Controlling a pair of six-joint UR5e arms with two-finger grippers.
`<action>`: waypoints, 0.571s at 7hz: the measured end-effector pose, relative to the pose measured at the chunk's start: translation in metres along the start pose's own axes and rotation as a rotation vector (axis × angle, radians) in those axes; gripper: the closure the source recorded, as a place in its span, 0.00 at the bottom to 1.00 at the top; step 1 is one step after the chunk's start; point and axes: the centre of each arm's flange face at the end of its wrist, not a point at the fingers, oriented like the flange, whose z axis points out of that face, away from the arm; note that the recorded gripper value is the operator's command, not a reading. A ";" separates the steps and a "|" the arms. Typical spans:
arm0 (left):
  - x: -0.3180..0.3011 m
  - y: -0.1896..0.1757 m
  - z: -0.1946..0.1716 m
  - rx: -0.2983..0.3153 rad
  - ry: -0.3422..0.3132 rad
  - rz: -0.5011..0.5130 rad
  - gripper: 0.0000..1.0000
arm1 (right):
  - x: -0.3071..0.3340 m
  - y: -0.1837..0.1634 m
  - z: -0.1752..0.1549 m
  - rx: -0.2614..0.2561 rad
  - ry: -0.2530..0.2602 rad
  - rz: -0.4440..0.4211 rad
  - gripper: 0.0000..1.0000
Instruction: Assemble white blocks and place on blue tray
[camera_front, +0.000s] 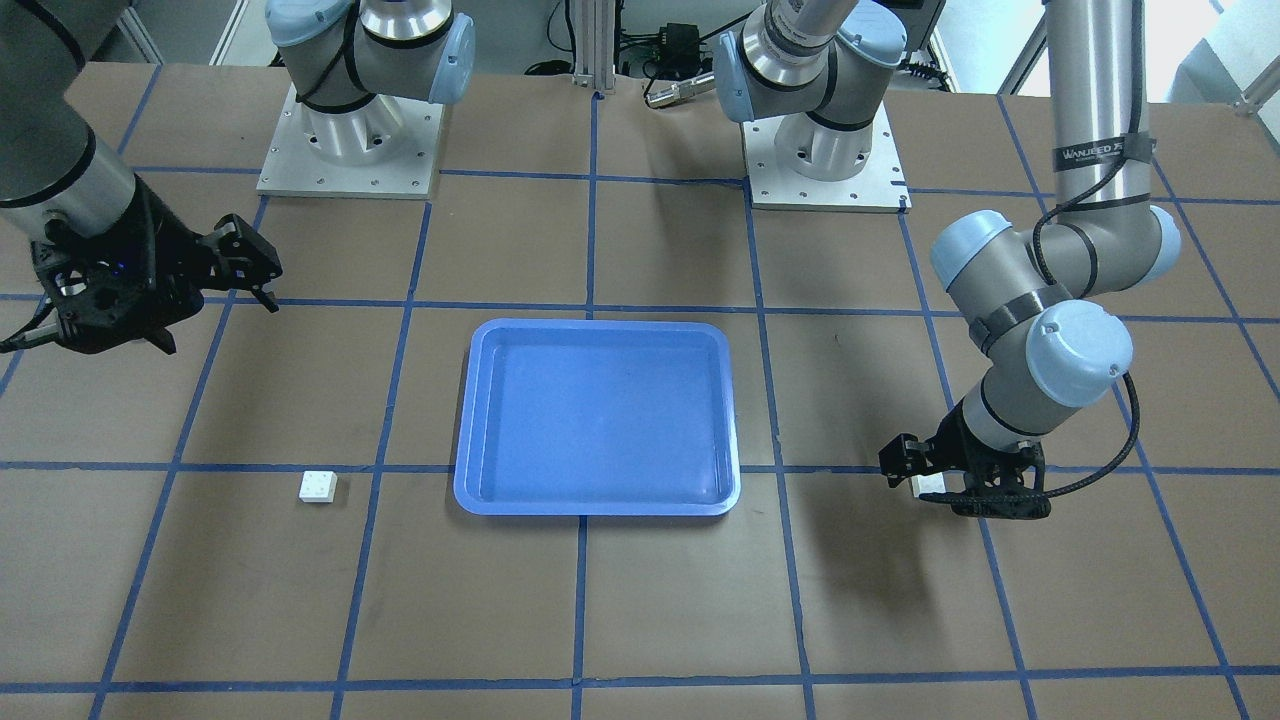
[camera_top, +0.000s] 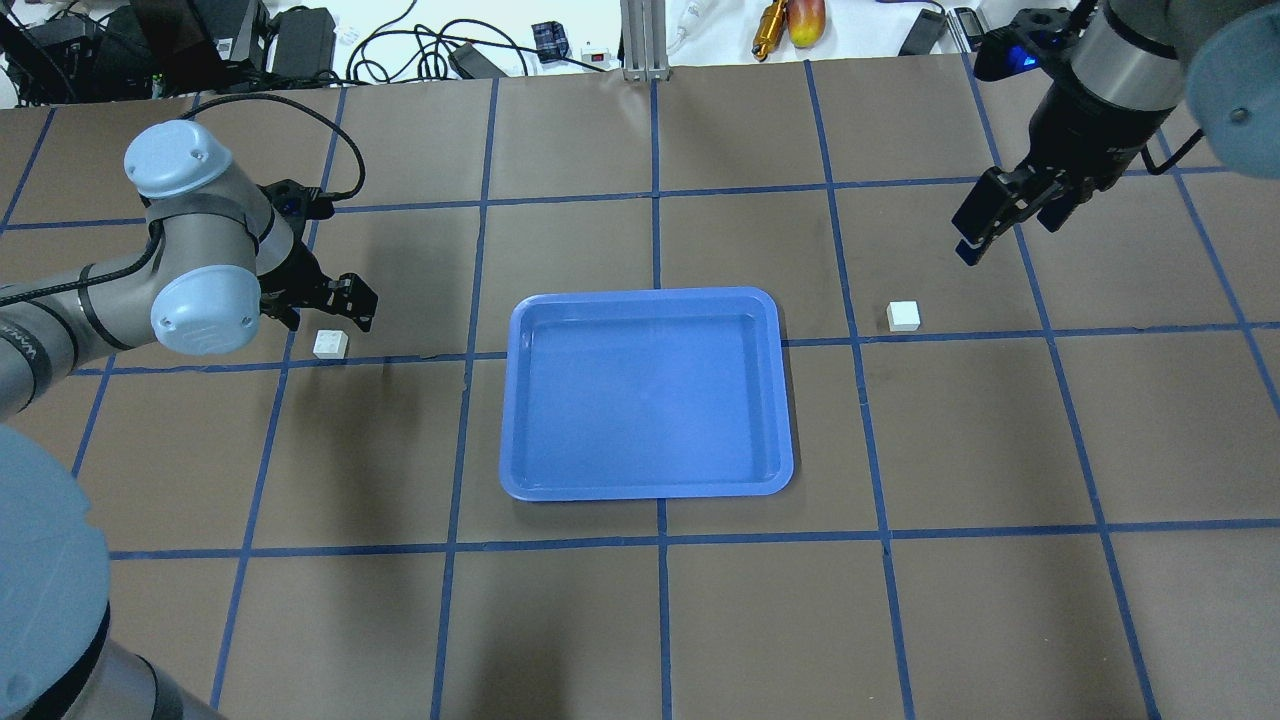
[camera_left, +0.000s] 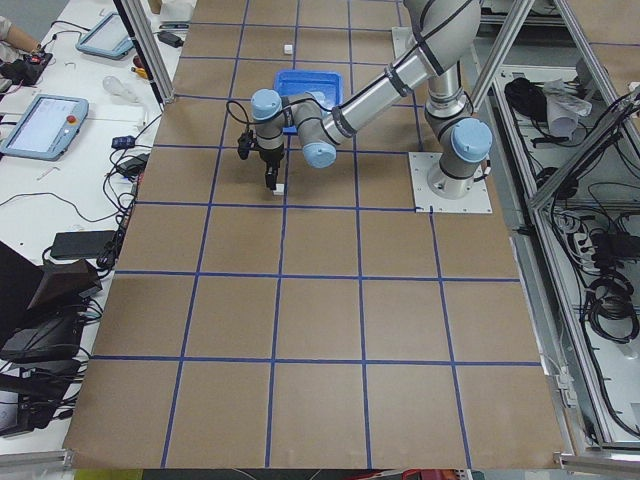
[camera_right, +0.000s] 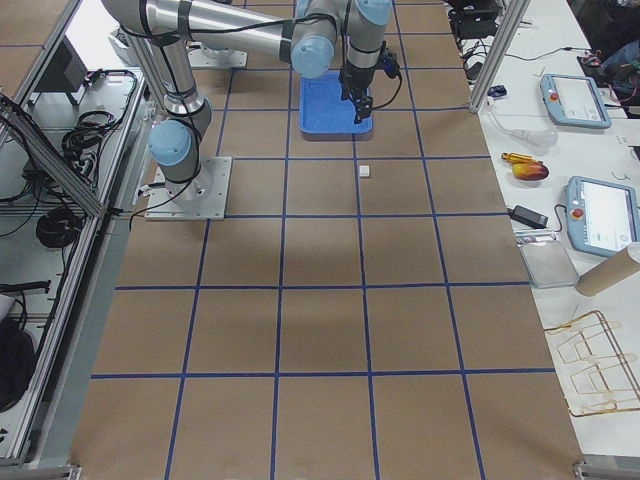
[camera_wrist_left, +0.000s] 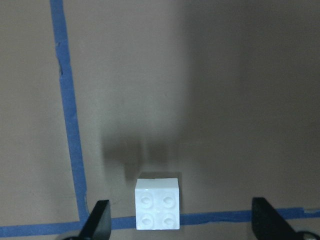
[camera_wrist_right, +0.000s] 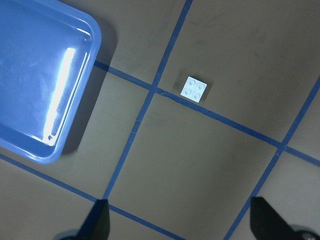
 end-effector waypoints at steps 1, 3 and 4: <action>-0.006 0.001 0.004 0.000 0.001 -0.003 0.08 | 0.017 -0.001 0.007 0.011 -0.011 -0.098 0.00; -0.016 0.003 0.013 -0.010 0.011 -0.008 0.28 | 0.050 -0.003 0.026 0.046 -0.044 -0.307 0.00; -0.017 0.004 0.015 -0.015 0.014 -0.009 0.44 | 0.070 -0.001 0.037 0.074 -0.077 -0.397 0.00</action>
